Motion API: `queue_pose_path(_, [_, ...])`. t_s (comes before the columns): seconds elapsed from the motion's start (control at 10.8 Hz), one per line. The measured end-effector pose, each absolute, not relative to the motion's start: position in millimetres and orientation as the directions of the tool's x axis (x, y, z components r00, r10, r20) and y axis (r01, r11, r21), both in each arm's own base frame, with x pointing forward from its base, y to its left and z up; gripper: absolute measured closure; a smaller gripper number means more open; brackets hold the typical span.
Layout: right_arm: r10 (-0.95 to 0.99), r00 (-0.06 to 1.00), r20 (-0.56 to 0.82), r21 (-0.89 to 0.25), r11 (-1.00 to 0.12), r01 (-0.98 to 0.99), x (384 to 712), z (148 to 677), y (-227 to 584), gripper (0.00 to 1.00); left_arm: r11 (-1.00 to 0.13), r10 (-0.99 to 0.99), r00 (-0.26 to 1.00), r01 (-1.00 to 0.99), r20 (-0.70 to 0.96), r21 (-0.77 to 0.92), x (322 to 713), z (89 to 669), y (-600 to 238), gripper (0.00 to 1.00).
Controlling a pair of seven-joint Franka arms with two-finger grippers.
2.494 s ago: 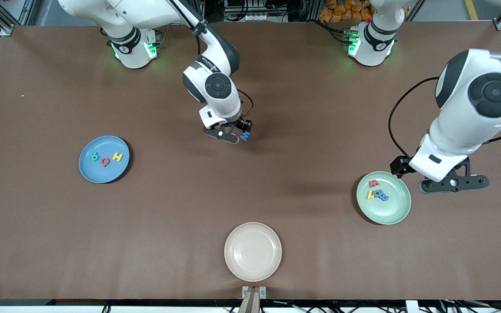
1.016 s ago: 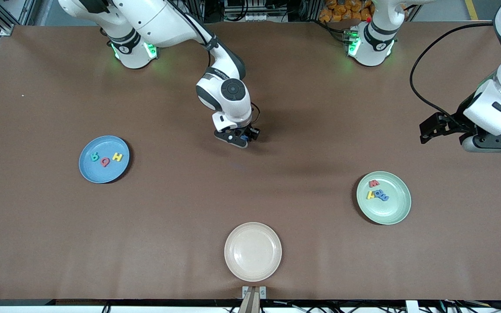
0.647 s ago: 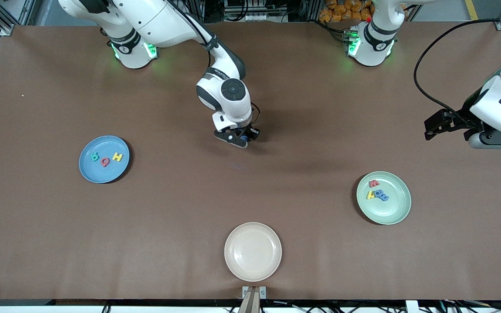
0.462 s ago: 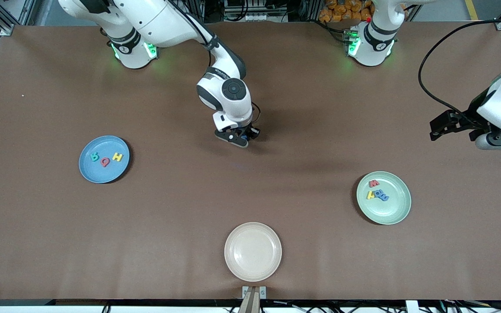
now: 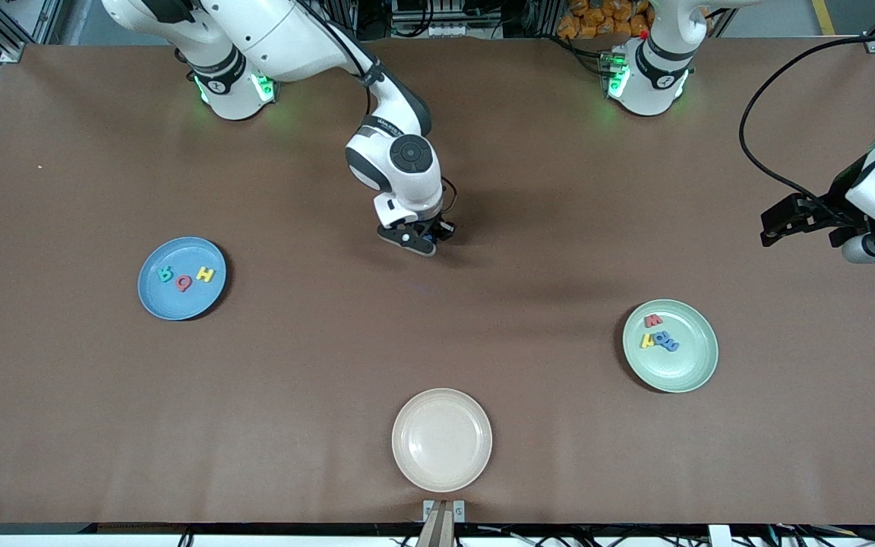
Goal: Sort uppercase to blue plate, lowercase to green plate
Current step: 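Lower the right gripper and grasp the blue M, then carry the blue M with the right gripper over the blue plate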
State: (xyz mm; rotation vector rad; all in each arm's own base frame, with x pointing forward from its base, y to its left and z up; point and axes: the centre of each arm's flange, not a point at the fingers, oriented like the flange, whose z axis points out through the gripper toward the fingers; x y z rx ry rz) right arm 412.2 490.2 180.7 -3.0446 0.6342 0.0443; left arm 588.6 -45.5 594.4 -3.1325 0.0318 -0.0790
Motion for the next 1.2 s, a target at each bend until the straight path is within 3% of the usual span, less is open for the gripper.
queue_pose_path(0.65, [-0.257,0.964,-0.068,0.09,-0.964,-0.25,467.1,220.6,465.1,0.65,-1.0,-0.021,0.998,-0.02,0.062,-0.008,586.9,600.6,-45.7,0.0])
queue_pose_path(1.2, [-0.039,0.99,-0.133,0.166,-0.986,-0.017,535.4,237.6,365.0,0.65,-1.0,-0.02,0.998,-0.02,0.065,-0.008,585.9,602.9,-45.1,0.0])
